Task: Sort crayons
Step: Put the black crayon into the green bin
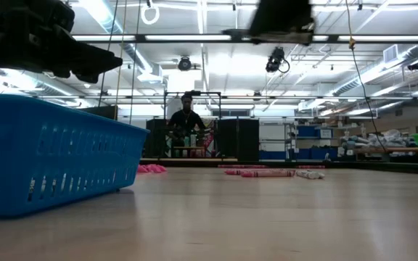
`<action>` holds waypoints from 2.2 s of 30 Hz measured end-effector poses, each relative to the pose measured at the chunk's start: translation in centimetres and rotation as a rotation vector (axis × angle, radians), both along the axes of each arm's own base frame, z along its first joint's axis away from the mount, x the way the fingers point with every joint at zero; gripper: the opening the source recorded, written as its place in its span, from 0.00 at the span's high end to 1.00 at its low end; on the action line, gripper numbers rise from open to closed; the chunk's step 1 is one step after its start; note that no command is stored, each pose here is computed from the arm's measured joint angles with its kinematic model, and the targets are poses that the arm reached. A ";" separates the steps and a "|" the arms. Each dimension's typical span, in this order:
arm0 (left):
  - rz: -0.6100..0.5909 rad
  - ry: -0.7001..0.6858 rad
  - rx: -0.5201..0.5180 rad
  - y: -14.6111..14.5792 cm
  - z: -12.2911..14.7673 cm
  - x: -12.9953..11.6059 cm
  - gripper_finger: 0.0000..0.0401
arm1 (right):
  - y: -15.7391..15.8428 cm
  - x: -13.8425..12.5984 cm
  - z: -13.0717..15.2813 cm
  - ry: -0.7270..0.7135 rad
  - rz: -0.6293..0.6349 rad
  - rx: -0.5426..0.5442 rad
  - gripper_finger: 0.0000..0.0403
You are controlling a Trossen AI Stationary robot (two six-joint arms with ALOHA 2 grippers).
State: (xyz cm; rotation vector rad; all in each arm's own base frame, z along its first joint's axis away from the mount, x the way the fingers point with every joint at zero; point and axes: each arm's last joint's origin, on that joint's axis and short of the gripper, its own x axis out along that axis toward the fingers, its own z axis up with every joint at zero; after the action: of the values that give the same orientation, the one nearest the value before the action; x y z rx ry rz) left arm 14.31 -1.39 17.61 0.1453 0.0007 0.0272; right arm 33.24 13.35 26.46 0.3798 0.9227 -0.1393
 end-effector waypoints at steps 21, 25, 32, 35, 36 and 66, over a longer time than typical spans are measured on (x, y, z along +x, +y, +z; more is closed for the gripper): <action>0.000 0.018 0.007 0.0 -0.2 0.0 0.59 | 5.2 -9.5 -2.4 0.461 -0.251 -0.034 0.90; 0.002 0.016 0.007 0.0 -0.2 0.0 0.59 | 6.3 -10.6 -3.9 0.474 -0.267 -0.018 0.90; 0.008 0.012 0.007 0.0 -0.1 0.0 0.59 | 7.2 -11.5 -6.5 0.444 -0.225 0.028 0.90; 0.008 0.012 0.008 0.0 -0.1 0.0 0.59 | 7.4 -11.8 -7.5 0.448 -0.211 0.050 0.90; 0.009 0.012 0.008 0.0 -0.1 0.0 0.59 | 7.4 -11.9 -7.6 0.443 -0.214 0.057 0.90; 0.010 -0.004 0.022 0.0 0.1 0.0 0.59 | 7.0 -12.1 -9.2 0.453 -0.240 0.104 0.84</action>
State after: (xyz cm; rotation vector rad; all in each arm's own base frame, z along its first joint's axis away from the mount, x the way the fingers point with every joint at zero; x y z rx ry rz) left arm 14.31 -1.36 17.67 0.1671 -0.0031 0.0373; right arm 21.14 20.36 17.25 0.5683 1.3327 -0.4103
